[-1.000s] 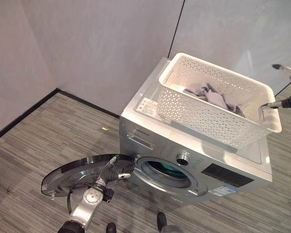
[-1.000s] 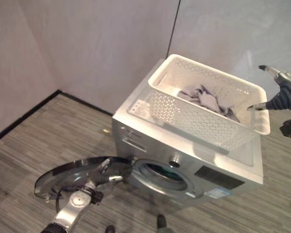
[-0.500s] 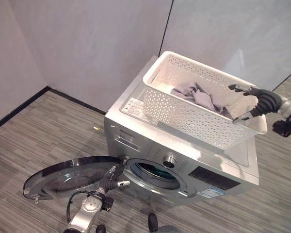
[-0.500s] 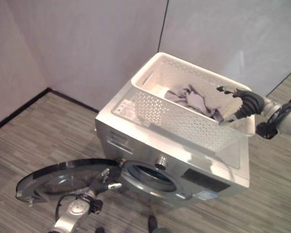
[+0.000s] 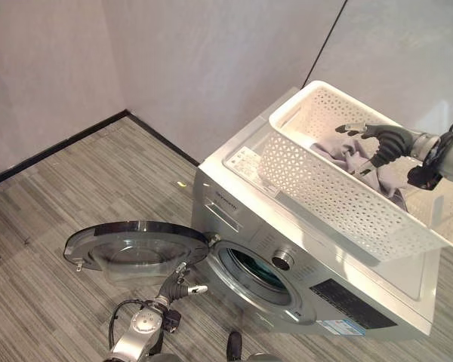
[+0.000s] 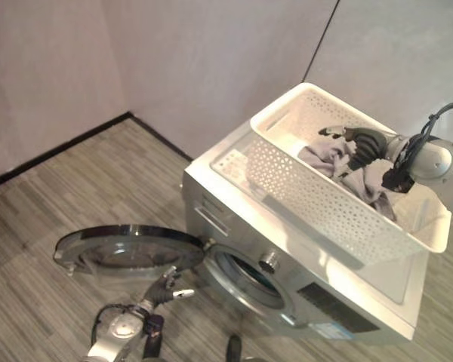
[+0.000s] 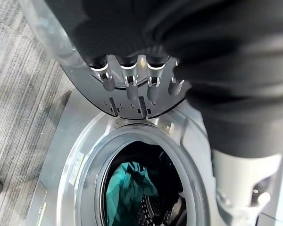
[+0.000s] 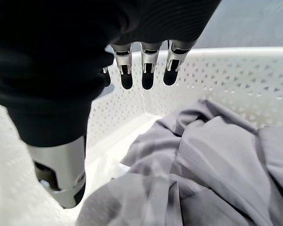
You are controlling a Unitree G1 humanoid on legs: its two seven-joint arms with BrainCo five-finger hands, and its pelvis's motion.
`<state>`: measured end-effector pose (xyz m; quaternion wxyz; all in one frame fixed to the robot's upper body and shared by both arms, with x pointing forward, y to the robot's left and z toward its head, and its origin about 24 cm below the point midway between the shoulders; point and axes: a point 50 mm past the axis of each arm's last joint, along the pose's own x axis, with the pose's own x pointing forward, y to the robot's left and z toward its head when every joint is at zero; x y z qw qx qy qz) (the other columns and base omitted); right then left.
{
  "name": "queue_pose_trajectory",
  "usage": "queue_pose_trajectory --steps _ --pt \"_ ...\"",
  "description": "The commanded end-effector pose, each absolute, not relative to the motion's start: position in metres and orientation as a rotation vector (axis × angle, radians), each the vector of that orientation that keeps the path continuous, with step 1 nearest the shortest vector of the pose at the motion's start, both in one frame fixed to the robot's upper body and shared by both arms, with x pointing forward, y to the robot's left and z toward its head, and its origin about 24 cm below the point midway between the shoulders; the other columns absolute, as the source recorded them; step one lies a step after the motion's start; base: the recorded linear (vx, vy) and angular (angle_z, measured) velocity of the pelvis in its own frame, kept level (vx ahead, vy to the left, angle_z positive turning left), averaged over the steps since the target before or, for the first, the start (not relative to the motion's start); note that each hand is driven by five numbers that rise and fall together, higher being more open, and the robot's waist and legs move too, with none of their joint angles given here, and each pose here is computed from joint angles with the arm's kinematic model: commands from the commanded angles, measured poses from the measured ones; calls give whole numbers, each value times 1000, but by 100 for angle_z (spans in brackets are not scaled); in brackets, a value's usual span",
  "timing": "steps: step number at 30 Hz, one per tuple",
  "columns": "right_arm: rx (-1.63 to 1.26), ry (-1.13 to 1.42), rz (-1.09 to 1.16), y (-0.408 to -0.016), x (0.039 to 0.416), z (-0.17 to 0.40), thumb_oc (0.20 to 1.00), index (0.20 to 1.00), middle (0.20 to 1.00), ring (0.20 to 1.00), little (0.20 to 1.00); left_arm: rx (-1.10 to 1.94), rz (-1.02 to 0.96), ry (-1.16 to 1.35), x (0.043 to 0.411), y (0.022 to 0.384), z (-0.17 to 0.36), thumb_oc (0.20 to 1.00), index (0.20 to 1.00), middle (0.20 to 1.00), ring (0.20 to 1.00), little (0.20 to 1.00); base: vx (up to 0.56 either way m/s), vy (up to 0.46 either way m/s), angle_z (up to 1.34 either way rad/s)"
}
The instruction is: Grab the laundry basket,head to the washer,open it,put in the laundry and shut it.
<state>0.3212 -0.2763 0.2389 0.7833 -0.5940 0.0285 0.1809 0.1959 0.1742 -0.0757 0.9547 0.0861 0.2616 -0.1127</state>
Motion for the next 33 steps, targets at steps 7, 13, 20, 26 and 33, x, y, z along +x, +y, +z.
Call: queue_pose_trajectory --steps 7,13,20,26,33 --pt "-1445 137 415 -284 317 243 1000 1000 1000 1000 1000 182 -288 396 216 168 -51 1000 1000 1000 1000 1000 -30 -40 6" --pt "-1447 244 535 -282 311 206 1000 1000 1000 1000 1000 181 -294 379 217 168 -48 1000 1000 1000 1000 1000 -40 -30 6" --pt "-1392 299 640 -271 310 176 1000 1000 1000 1000 1000 204 -293 346 222 169 -41 1000 1000 1000 1000 1000 -41 -17 2" --pt "-1228 380 760 -259 300 145 1000 1000 1000 1000 1000 204 -299 303 229 165 -33 1000 1000 1000 1000 1000 -9 -5 3" --pt "-1169 396 735 -265 296 142 200 200 200 200 200 220 -298 260 239 161 -25 1000 1000 1000 1000 1000 7 20 1"
